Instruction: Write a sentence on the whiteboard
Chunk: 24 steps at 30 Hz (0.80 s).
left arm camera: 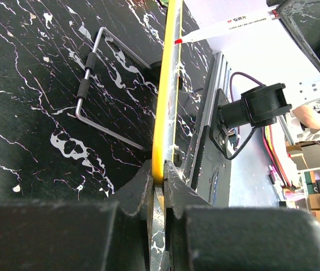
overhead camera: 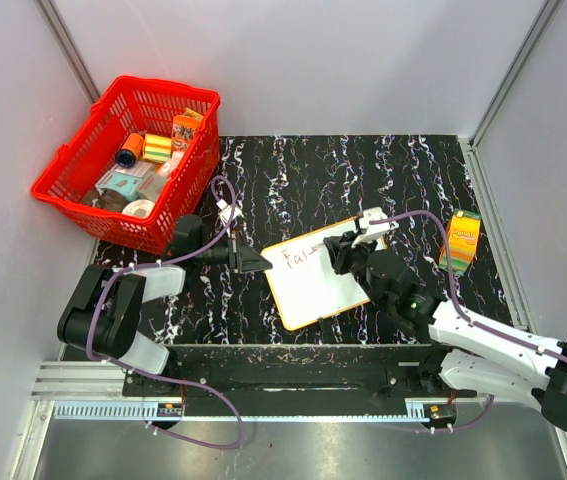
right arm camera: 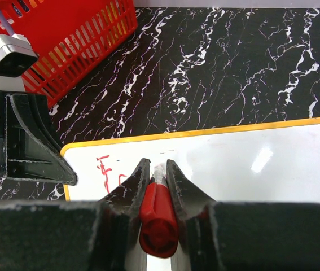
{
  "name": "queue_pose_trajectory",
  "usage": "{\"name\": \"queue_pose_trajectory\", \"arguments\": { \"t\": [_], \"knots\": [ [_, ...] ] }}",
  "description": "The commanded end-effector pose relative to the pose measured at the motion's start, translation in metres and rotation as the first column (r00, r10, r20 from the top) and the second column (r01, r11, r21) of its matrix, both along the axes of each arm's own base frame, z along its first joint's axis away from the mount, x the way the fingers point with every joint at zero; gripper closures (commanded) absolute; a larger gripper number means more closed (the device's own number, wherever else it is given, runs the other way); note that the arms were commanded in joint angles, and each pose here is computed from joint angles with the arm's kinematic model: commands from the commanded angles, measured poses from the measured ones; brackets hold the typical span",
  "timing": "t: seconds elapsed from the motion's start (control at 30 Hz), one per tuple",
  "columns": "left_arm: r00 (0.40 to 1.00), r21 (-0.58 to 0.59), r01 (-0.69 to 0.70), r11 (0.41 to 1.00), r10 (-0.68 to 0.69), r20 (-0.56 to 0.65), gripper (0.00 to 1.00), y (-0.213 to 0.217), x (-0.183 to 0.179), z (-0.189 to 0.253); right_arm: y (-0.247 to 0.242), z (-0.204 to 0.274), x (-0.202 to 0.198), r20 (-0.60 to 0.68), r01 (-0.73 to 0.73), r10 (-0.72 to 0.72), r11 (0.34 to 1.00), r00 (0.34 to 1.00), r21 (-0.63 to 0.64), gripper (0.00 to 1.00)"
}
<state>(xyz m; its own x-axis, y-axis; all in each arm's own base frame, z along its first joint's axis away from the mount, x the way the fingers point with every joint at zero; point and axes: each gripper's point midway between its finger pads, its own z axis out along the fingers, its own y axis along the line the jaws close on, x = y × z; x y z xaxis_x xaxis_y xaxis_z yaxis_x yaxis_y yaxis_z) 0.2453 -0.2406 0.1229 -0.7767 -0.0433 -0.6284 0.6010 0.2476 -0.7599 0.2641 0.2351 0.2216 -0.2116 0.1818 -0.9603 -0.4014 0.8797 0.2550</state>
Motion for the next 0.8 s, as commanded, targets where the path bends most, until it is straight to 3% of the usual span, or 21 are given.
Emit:
{"name": "queue_pose_trajectory", "arguments": {
  "t": [0.0,0.77],
  "knots": [
    [0.991,0.017,0.032,0.999,-0.034,0.133,1.0,-0.005,0.001,0.005,0.006,0.017,0.005,0.027,-0.007,0.006,0.999,1.0,0.044,1.0],
    [0.99,0.021,0.032,0.999,-0.034,0.135,1.0,-0.005,0.001,0.004,-0.004,-0.016,-0.016,-0.059,-0.048,0.049,0.999,0.997,0.012,1.0]
  ]
}}
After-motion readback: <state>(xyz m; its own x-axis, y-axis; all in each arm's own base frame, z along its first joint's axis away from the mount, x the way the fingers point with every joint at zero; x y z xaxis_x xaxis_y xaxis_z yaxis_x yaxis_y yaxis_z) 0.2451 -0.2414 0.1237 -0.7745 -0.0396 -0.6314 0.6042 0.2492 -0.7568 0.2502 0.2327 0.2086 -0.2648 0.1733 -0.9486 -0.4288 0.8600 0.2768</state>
